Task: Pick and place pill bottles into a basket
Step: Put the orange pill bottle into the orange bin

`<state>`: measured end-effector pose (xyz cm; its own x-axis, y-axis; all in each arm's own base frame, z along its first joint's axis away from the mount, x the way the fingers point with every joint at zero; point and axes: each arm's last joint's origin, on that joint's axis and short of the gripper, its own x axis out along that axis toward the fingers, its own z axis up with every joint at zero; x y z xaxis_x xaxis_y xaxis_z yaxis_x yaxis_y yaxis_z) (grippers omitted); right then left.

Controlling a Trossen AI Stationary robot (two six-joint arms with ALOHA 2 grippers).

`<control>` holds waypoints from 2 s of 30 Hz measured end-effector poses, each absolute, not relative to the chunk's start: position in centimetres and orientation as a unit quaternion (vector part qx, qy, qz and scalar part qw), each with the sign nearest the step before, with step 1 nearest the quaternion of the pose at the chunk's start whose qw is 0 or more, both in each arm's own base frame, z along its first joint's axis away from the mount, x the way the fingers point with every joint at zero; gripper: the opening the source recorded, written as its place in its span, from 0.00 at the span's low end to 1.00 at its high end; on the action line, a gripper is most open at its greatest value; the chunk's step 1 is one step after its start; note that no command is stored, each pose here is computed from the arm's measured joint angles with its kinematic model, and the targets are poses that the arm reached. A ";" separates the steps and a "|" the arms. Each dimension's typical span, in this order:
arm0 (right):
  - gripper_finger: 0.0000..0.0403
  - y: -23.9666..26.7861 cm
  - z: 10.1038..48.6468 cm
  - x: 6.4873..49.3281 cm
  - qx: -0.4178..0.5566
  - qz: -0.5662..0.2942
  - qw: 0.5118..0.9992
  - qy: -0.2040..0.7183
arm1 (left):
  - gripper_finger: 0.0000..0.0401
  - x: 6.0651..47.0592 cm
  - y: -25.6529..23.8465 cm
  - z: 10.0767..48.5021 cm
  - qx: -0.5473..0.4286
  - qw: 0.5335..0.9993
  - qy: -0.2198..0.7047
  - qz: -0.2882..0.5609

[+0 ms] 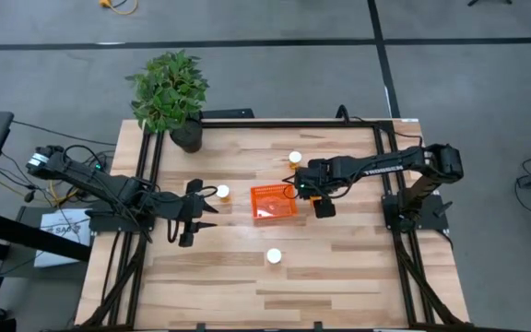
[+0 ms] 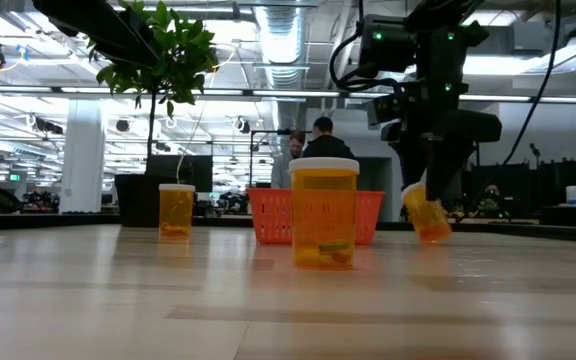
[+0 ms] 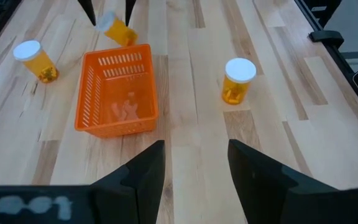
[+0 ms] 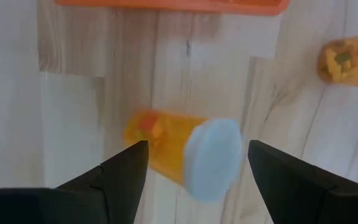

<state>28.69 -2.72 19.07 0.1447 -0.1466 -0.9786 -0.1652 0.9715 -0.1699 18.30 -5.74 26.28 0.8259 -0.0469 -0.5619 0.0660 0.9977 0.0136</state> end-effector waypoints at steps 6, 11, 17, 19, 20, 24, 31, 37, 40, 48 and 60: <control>0.67 -2.7 19.1 28.7 -0.117 0.003 0.747 0.655 | 0.41 18.3 -5.7 26.3 0.016 0.955 0.294 -0.030; 0.67 -2.7 18.5 28.8 -0.114 0.002 0.740 0.663 | 0.41 18.3 -5.7 26.3 0.016 0.955 0.294 -0.030; 0.67 -2.3 18.3 28.5 -0.149 0.003 0.715 0.683 | 0.41 18.3 -5.7 26.3 0.014 0.955 0.295 -0.029; 0.67 -2.2 18.6 28.0 -0.156 0.007 0.705 0.692 | 0.41 18.3 -5.7 26.3 0.013 0.955 0.295 -0.029; 0.67 -2.2 18.8 27.9 -0.154 0.005 0.705 0.692 | 0.41 18.3 -5.7 26.3 0.013 0.955 0.295 -0.029; 0.67 -2.2 19.9 27.2 -0.091 -0.044 0.719 0.688 | 0.41 18.2 -5.7 26.2 0.011 0.954 0.299 -0.028; 0.67 -2.9 22.0 26.7 0.201 -0.239 0.743 0.592 | 0.41 18.2 -5.7 26.1 0.008 0.952 0.305 -0.026; 0.67 -2.7 22.3 27.4 0.358 -0.338 0.710 0.503 | 0.41 18.2 -5.7 26.1 0.007 0.952 0.306 -0.025; 0.67 -2.4 21.9 27.7 0.392 -0.365 0.691 0.485 | 0.41 18.0 -5.7 25.9 0.010 0.947 0.319 -0.028; 0.67 -0.9 20.2 28.5 0.419 -0.412 0.650 0.481 | 0.41 17.7 -5.6 25.5 0.015 0.939 0.343 -0.033; 0.67 -0.2 17.3 29.5 0.411 -0.439 0.622 0.502 | 0.41 17.6 -5.8 25.4 0.012 0.934 0.352 -0.069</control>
<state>29.51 -0.20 17.35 0.1108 -0.1324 -0.9850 0.9583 0.2767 0.0707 17.62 -5.78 25.42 0.7432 -0.1194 -0.6583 0.1366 0.9903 -0.0254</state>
